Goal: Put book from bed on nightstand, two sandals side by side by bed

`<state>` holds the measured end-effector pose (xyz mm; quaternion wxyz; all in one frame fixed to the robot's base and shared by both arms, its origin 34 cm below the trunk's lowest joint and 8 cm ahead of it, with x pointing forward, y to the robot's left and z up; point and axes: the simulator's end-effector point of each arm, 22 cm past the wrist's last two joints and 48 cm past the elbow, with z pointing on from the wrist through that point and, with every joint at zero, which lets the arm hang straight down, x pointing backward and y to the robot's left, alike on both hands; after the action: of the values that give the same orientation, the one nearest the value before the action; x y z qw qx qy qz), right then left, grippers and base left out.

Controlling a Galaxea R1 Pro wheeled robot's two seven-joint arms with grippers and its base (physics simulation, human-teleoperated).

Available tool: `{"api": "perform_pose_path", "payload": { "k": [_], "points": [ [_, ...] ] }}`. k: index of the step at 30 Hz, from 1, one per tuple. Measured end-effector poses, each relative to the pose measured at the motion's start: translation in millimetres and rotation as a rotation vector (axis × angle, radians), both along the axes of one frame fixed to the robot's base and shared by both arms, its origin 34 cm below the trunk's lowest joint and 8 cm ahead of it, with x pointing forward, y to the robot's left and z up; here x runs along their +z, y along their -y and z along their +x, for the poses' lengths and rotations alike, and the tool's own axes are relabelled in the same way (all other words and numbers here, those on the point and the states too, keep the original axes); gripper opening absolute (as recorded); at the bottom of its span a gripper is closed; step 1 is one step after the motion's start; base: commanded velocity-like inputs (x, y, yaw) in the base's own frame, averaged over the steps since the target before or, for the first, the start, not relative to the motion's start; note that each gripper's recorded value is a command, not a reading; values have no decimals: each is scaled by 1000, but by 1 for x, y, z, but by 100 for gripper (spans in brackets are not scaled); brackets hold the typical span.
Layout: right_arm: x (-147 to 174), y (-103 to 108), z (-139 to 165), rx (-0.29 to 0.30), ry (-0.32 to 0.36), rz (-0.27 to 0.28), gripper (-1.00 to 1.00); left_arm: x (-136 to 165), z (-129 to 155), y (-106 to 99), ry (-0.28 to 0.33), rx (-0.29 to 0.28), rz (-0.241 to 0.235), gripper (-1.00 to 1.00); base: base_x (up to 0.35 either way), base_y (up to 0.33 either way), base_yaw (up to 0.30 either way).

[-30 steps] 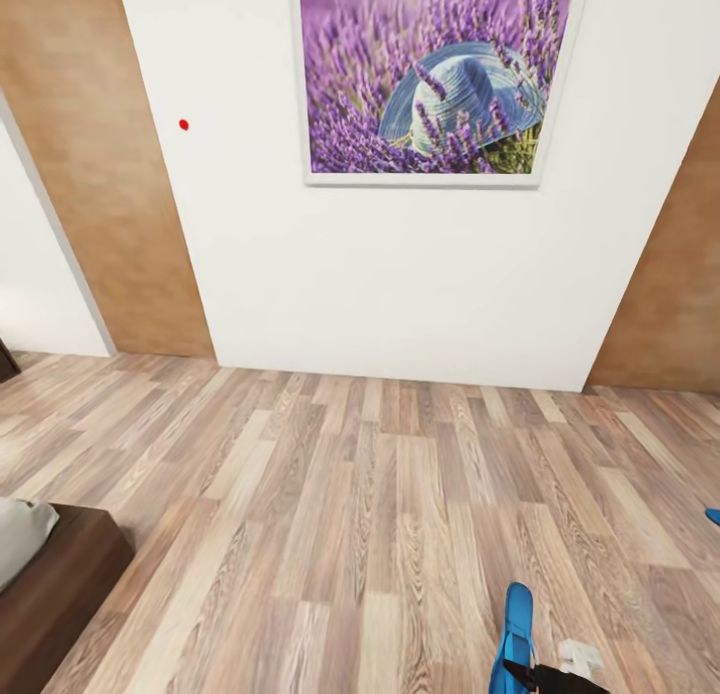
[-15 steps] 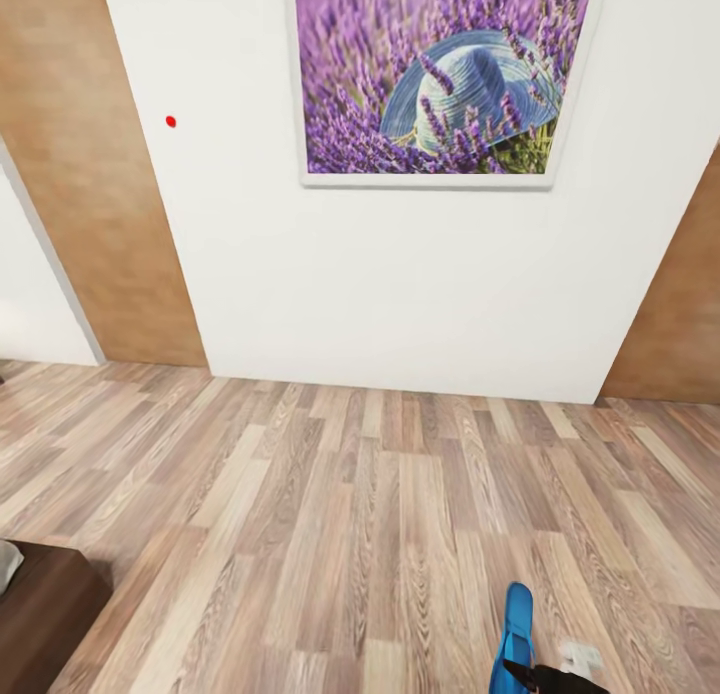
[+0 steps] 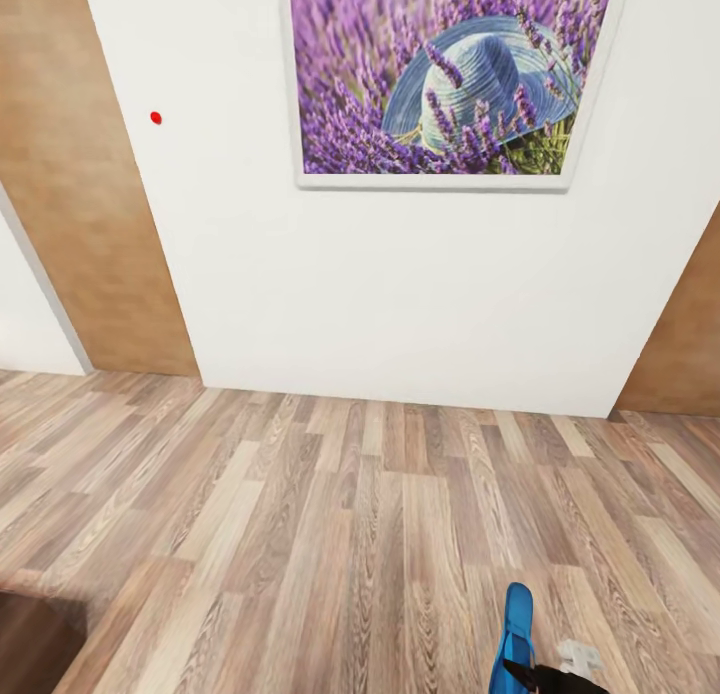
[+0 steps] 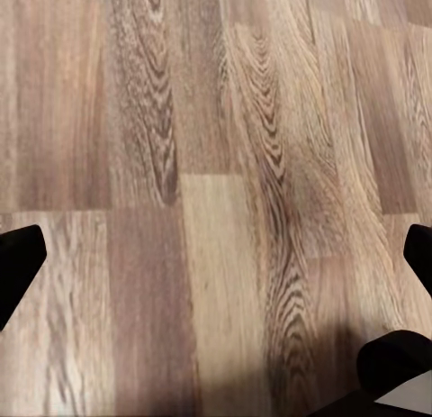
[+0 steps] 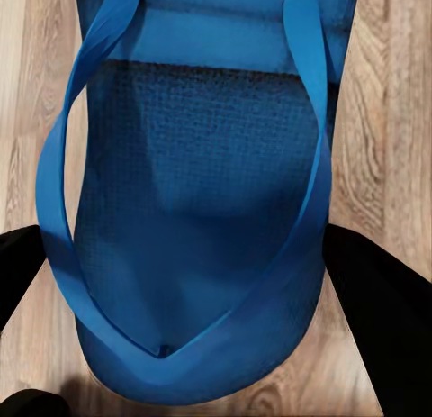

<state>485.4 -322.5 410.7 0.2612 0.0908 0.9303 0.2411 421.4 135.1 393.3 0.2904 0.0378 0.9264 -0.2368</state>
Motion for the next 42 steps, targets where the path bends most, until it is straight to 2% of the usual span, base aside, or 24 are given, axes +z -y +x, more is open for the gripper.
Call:
{"api": "perform_pose_path", "payload": {
  "k": [14,29,42],
  "points": [
    [0,0,0,0,0,0,-100,0,0,0,0,0,0,100,320,0,-7],
    [-2,0,-1,0,-4,0,-100,-1,-1,0,-4,0,0,100,320,0,-182],
    [-2,0,-1,0,-5,0,-100,-2,-2,0,-5,0,0,100,320,0,-15]
  ]
}}
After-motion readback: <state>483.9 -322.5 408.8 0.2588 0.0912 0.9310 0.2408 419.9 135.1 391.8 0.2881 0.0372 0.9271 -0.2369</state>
